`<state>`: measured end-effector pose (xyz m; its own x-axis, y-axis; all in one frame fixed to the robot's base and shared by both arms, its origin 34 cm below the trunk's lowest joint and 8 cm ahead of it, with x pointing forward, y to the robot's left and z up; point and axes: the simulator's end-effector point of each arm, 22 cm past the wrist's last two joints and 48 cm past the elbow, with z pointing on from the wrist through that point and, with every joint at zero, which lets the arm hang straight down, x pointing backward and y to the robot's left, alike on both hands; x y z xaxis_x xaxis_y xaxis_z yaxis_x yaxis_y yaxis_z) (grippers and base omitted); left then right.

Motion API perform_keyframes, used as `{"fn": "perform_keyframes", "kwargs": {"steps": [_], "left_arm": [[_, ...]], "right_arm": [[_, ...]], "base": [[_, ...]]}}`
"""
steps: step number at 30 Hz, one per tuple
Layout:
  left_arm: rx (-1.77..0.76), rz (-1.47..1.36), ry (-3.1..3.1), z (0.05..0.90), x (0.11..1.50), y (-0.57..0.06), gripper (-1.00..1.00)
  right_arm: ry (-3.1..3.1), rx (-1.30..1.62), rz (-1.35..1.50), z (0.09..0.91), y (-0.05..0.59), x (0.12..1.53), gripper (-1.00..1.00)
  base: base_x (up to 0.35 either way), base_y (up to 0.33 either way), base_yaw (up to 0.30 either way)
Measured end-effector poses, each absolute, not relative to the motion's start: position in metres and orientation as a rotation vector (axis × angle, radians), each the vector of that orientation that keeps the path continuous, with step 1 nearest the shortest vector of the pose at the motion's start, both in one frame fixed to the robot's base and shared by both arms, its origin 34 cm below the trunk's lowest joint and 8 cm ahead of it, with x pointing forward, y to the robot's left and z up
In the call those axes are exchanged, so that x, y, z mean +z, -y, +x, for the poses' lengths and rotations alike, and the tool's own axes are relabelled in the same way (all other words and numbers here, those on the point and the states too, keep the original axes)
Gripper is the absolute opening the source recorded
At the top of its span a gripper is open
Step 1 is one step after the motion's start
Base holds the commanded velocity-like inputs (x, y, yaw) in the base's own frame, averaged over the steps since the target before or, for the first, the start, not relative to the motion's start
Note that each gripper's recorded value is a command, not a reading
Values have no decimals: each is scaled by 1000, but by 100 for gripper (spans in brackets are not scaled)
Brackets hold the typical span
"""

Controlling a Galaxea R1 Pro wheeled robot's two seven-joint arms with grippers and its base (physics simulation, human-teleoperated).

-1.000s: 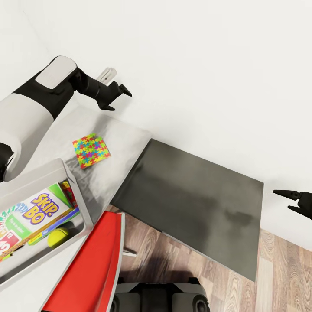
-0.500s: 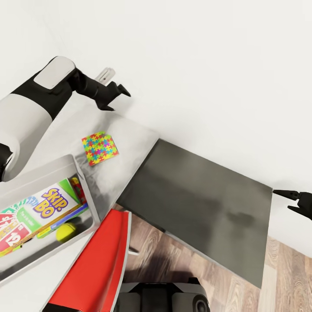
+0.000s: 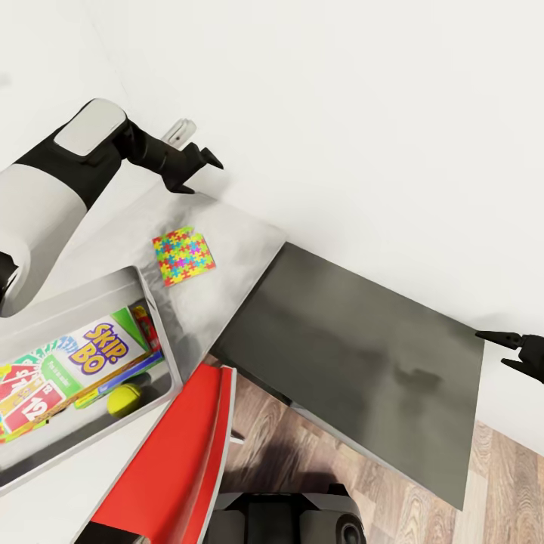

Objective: Put all the toys in the child's room - the three board games (two on the bed and one on the table), the two jigsaw puzzles on the table, and the tennis ball on the table - inside the toy box on the table in the child's room.

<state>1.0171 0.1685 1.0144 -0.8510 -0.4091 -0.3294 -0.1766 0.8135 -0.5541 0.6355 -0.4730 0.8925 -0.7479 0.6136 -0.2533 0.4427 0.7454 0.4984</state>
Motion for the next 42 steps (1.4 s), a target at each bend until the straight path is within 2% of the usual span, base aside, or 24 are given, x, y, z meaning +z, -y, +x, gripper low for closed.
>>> {"fn": "perform_keyframes", "kwargs": {"steps": [18,42], "left_arm": [[-665,-513,-2558,1015,1000,-216,100],[-628,-564,-2579,1005,979,-243,100]], "right_arm": [[-2540,582,807,636,472,893,100],[-2539,588,806,636,471,892,100]], "base": [[0,0,5],[0,0,0]]}}
